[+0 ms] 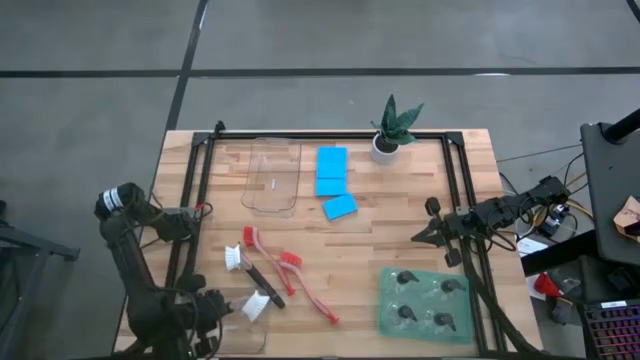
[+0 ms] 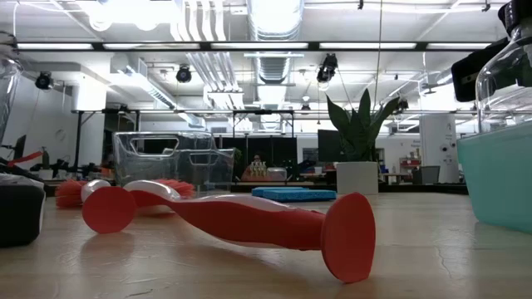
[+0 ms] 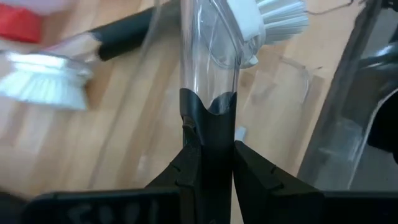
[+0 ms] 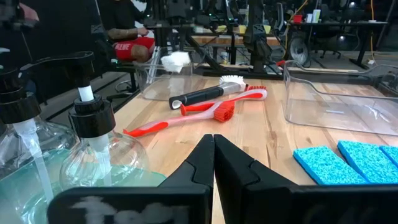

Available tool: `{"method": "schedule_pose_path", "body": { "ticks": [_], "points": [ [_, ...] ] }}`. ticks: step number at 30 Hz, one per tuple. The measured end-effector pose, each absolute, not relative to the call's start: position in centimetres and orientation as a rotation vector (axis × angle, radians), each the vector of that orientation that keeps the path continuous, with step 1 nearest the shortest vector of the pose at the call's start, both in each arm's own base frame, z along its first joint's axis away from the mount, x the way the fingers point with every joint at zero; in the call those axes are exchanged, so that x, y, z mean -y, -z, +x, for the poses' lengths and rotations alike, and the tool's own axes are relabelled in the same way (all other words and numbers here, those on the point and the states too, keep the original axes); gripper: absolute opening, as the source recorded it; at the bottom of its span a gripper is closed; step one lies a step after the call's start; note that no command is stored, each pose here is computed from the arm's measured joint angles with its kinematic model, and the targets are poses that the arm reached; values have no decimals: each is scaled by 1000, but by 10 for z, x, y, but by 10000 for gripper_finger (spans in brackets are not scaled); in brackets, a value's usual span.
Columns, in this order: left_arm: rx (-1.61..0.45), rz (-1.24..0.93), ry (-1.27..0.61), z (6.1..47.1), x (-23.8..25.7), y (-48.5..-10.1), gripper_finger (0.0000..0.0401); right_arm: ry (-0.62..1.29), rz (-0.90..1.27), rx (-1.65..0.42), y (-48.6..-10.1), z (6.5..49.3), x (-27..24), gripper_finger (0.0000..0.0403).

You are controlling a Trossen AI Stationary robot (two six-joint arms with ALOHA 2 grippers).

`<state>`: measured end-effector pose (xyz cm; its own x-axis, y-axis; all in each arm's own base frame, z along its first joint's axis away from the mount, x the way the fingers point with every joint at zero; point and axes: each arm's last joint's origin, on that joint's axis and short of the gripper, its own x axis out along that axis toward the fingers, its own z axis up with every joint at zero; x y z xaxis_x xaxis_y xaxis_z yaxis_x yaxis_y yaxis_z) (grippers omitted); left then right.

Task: Pick & Place Kitchen Sink Supplies
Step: Put the black dish brush into the bottom transparent bin

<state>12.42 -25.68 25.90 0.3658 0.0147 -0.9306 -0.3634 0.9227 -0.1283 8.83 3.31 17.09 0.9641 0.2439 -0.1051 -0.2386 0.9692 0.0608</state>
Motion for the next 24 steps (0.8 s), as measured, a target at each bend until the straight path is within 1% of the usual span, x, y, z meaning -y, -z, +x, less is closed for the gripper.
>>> {"method": "schedule_pose_path", "body": {
  "ticks": [8,15,18,24],
  "points": [
    [-1175,-387,-214,124,256,-219,62,-244,47,-113,-171,88,-33,8],
    [-1182,-437,-237,123,256,-214,67,-244,47,-116,-171,88,-33,8],
    [-1171,-457,-254,124,255,-214,89,-244,46,-116,-171,88,-33,8],
    [-1127,-453,-276,126,254,-215,171,-244,46,-116,-171,88,-33,8]
  ]
}}
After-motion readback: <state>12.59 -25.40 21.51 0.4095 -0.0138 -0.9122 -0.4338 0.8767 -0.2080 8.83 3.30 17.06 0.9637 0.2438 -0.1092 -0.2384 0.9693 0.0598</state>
